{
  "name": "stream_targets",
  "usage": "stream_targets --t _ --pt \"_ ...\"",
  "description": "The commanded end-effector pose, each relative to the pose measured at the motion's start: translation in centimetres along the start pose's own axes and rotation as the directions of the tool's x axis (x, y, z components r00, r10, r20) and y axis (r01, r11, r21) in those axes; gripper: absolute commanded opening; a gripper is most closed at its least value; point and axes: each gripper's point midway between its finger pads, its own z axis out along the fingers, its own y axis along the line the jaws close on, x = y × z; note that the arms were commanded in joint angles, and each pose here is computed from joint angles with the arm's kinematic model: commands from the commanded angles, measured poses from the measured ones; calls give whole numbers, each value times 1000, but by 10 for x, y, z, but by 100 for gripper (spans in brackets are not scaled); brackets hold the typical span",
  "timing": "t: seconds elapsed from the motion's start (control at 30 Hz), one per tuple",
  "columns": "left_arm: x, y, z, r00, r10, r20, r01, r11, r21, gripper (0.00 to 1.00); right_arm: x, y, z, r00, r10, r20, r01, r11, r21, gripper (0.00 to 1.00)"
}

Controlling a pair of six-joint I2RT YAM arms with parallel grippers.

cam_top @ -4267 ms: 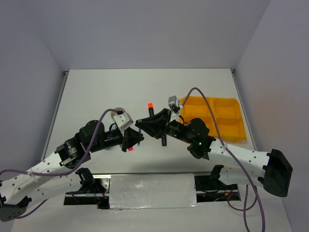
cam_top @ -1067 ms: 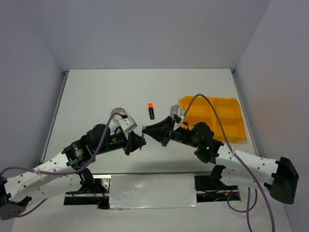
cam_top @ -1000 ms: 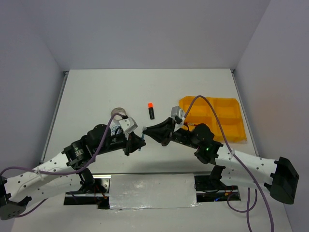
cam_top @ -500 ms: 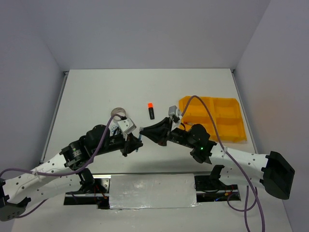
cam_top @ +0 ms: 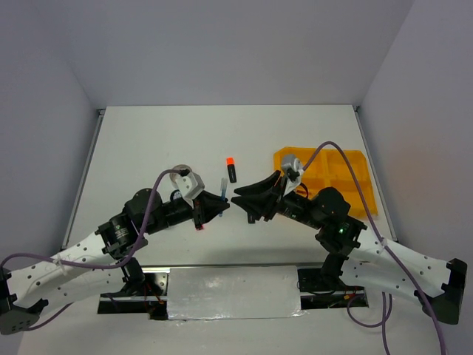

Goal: Sort the stationery into containers
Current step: Close the pen cap on the pen, then place the pen in the storage box.

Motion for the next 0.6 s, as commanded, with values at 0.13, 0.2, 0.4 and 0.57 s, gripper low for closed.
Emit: stream_targets --t 0.13,0.2,0.4,0.57 --pt "-33 -5 4 995 17 96 -19 1000 20 0 -4 1 4 1000 12 8 -12 1000 2 46" --pt "-33 -7 5 995 18 94 -21 999 29 0 -1 1 8 1000 11 -5 -11 1000 0 46" --pt "-36 -10 4 995 17 102 -21 999 45 0 1 -4 22 1000 9 -25 -9 1000 13 47" --pt "-38 -14 4 994 13 104 -19 998 62 0 11 -12 32 999 23 -36 -22 999 32 43"
